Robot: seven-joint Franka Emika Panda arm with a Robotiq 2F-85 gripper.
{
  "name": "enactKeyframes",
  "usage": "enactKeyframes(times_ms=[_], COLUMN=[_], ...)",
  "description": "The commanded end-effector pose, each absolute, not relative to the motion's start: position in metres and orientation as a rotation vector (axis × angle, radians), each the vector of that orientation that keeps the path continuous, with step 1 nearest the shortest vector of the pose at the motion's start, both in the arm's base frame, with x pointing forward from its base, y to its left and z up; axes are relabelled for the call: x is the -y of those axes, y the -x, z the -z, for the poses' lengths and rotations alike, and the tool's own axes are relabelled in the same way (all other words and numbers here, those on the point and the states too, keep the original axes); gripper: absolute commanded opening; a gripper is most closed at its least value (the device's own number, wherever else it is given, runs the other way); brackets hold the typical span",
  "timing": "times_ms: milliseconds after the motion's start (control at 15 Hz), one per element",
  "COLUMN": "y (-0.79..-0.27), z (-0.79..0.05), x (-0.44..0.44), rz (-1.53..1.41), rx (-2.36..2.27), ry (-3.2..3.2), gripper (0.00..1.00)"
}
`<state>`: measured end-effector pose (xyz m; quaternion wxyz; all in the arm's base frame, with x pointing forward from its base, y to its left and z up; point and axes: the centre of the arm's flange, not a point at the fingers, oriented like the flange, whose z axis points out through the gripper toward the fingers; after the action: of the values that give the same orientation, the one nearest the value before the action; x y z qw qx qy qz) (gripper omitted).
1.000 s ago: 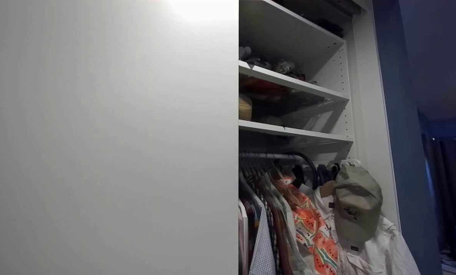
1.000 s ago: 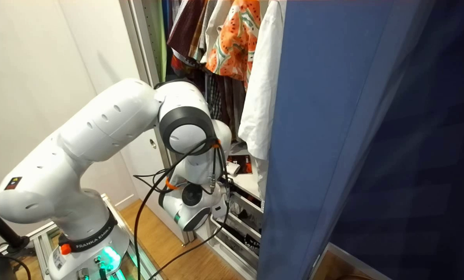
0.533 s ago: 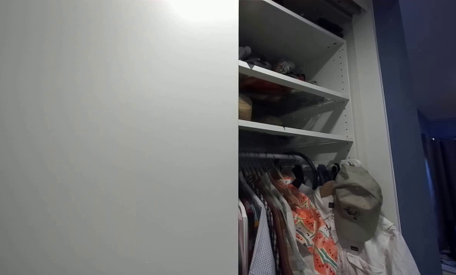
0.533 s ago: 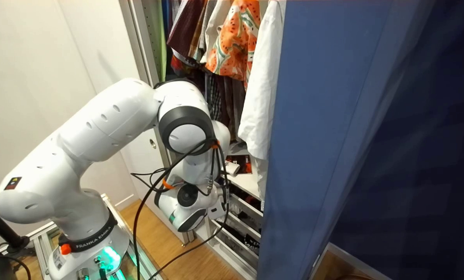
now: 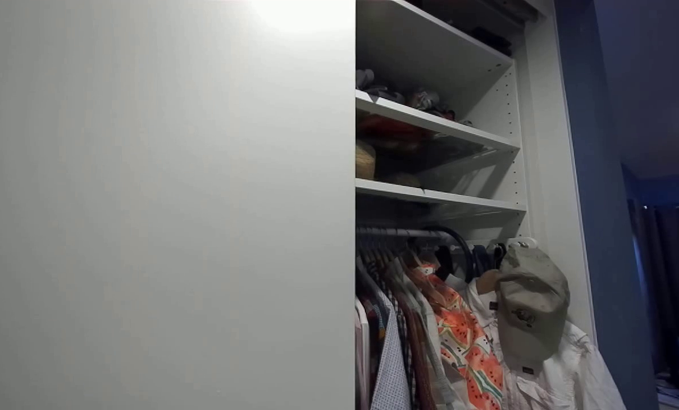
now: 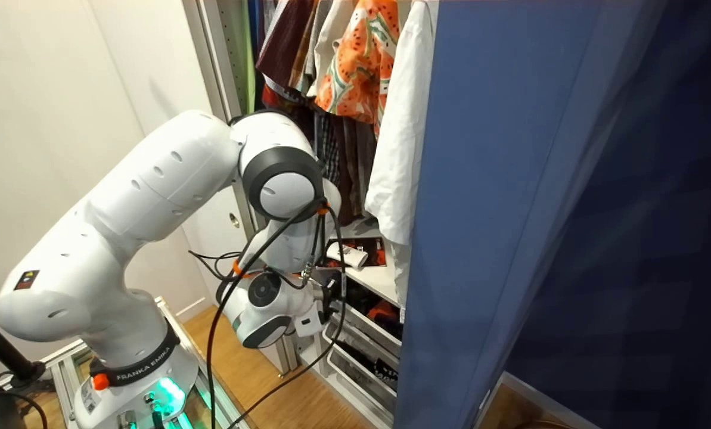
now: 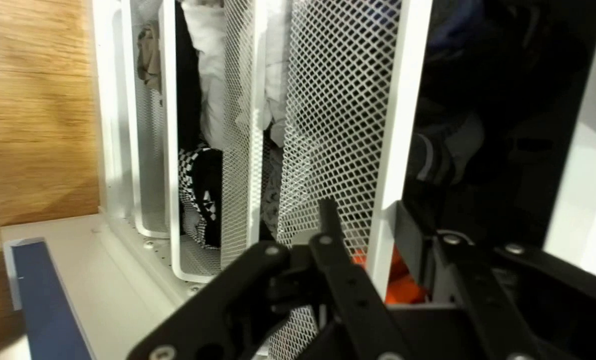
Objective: Pull the first white tray from the top outwards
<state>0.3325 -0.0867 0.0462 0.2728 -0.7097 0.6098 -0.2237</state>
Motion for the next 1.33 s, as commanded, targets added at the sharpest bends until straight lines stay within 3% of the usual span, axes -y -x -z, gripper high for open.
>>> enactKeyframes(times_ms=[0, 333, 867, 1267], y=[-0.297, -0.277, -0.293, -0.316], z=[-0.057, -0.059, -0.081, -0.066], x=[0.047, 0.044, 0.075, 0.094], rz=[0.456, 0.520, 0.723, 0.506], rx=[-1.776, -1.948, -1.959, -1.861], ry=[1.975, 1.876, 1.813, 1.816], gripper=[0.67, 0.99, 1.00, 1.00])
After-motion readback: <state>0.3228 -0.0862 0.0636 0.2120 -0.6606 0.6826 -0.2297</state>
